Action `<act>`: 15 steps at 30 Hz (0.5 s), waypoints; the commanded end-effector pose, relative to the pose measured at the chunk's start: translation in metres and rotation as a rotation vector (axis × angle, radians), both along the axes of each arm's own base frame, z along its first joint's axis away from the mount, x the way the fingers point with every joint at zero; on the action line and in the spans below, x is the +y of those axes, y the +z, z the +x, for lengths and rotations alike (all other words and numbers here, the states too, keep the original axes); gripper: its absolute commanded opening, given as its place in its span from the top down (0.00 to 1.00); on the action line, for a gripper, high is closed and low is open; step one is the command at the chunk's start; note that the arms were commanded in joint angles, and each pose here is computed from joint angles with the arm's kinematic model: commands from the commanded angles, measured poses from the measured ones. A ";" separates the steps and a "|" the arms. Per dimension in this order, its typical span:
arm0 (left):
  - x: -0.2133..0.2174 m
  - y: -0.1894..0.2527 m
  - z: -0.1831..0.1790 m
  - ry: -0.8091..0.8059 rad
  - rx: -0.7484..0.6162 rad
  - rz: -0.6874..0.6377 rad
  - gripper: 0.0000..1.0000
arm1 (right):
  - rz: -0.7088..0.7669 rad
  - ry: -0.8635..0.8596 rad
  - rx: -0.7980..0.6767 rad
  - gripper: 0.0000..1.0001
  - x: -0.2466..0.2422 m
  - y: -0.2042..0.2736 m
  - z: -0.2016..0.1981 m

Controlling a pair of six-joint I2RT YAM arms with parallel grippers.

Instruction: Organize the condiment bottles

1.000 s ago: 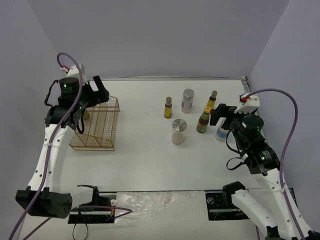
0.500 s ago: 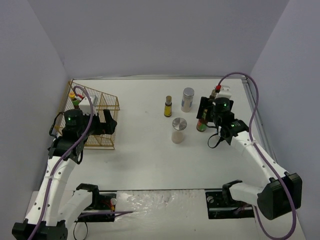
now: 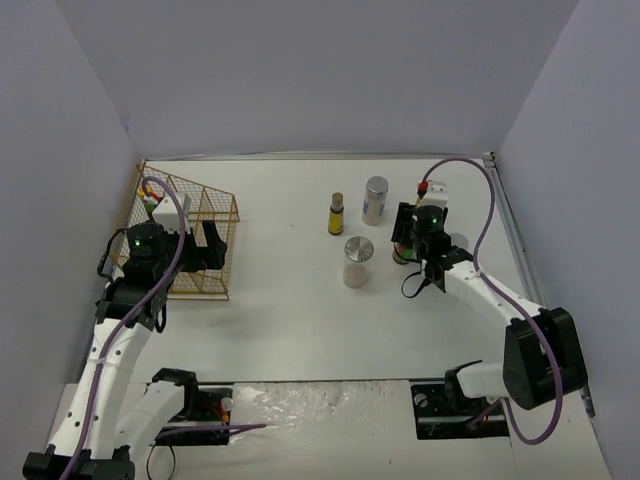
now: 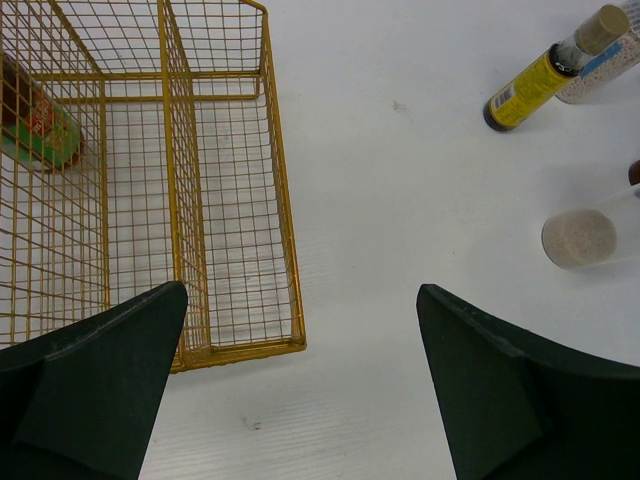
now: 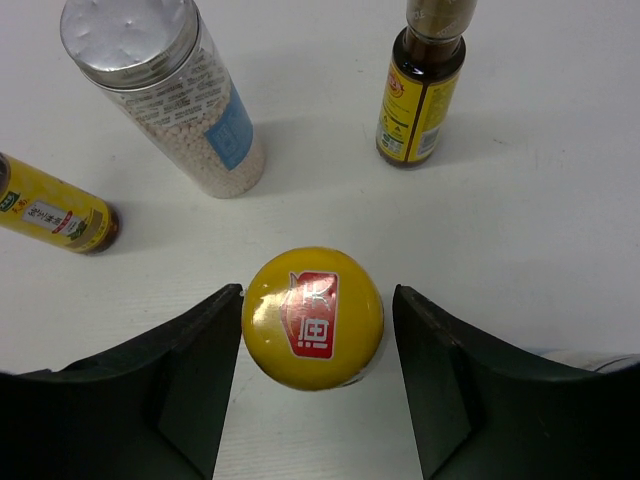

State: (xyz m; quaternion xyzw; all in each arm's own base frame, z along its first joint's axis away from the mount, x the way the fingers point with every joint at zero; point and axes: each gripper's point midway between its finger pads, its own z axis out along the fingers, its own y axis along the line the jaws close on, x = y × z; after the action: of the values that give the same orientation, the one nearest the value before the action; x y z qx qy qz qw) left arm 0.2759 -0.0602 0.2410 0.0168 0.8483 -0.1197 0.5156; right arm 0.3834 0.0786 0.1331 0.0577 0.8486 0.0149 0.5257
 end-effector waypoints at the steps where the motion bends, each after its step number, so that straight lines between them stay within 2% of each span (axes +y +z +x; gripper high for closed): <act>1: 0.001 0.024 0.012 0.015 -0.085 -0.018 0.03 | 0.009 -0.017 -0.150 0.53 0.002 0.027 0.022; 3: 0.002 0.023 0.012 0.018 -0.085 -0.021 0.03 | -0.003 -0.020 -0.153 0.62 0.001 0.027 0.023; 5: 0.002 0.023 0.012 0.020 -0.086 -0.023 0.03 | -0.015 -0.017 -0.164 0.76 0.000 0.031 0.023; 9: 0.001 0.024 0.012 0.017 -0.085 -0.033 0.03 | -0.032 0.032 -0.237 0.98 0.005 0.065 0.027; 15: 0.003 0.024 0.013 0.022 -0.088 -0.032 0.03 | -0.030 0.167 -0.348 1.00 0.035 0.128 0.035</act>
State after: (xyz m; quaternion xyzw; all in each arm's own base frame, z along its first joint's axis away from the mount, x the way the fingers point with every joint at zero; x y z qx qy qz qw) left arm 0.2784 -0.0573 0.2411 0.0071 0.8478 -0.1200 0.5165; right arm 0.3904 0.0836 0.1352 0.0053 0.8444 0.0015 0.5357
